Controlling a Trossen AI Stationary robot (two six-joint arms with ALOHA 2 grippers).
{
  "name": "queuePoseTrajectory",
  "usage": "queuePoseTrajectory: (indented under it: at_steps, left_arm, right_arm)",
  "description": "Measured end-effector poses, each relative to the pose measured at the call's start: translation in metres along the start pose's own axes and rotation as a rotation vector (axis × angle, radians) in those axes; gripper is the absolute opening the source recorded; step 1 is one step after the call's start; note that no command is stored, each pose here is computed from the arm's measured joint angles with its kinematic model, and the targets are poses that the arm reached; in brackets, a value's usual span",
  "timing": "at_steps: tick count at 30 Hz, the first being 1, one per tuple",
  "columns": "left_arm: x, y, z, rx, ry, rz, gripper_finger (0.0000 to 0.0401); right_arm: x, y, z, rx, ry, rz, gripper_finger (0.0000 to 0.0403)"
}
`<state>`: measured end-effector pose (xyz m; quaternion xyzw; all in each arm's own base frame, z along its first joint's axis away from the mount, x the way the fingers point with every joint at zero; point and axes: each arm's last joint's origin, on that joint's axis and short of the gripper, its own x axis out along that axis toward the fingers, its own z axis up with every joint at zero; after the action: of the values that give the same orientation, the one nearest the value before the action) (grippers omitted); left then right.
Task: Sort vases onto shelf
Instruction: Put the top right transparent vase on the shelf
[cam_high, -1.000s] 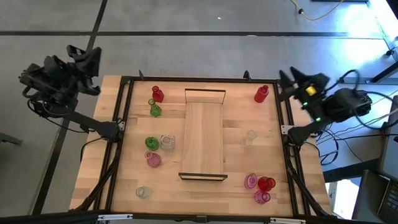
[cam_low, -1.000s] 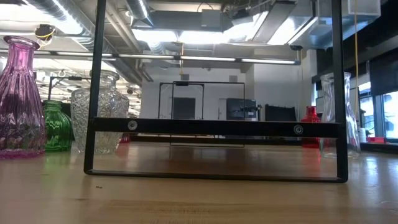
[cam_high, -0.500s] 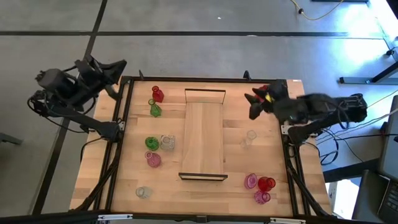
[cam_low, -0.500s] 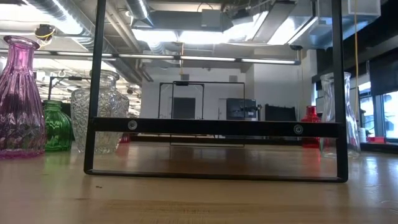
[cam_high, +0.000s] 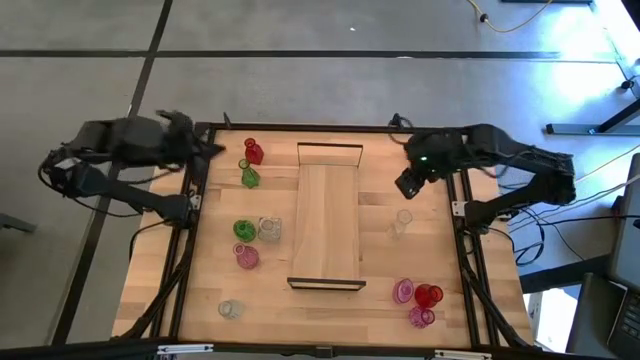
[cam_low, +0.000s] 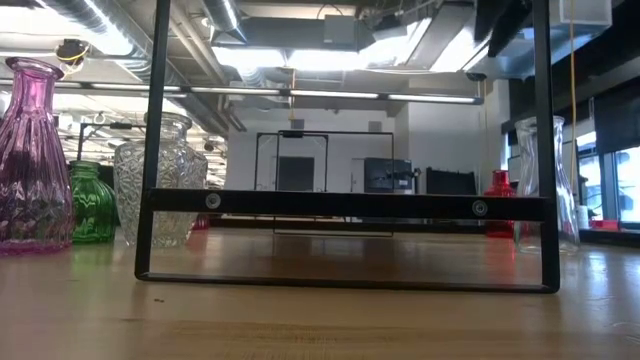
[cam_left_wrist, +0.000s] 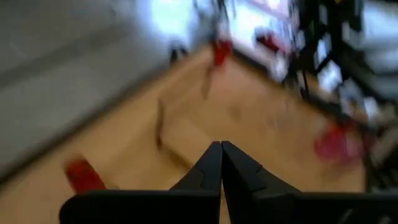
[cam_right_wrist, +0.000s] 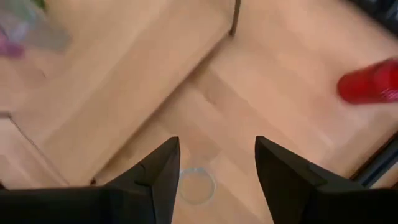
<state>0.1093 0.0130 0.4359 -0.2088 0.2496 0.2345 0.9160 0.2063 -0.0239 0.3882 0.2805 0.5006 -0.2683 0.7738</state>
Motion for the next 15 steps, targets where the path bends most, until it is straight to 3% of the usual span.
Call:
queuePoseTrajectory:
  at_steps: [3, 7, 15]
  left_arm:
    - [0.028, -0.004, 0.002, 0.060, 0.152, -0.044, 0.0000]
    - [0.064, -0.008, 0.008, 0.161, 0.252, -0.036, 0.0000]
    - [0.094, -0.013, 0.014, 0.226, 0.261, 0.012, 0.0000]
  right_arm:
    - [0.011, 0.001, -0.001, -0.008, 0.055, 0.002, 0.0189]
    - [0.025, 0.000, -0.007, 0.020, 0.125, -0.007, 0.0189]
    - [0.041, -0.007, -0.020, 0.116, 0.272, -0.050, 0.0189]
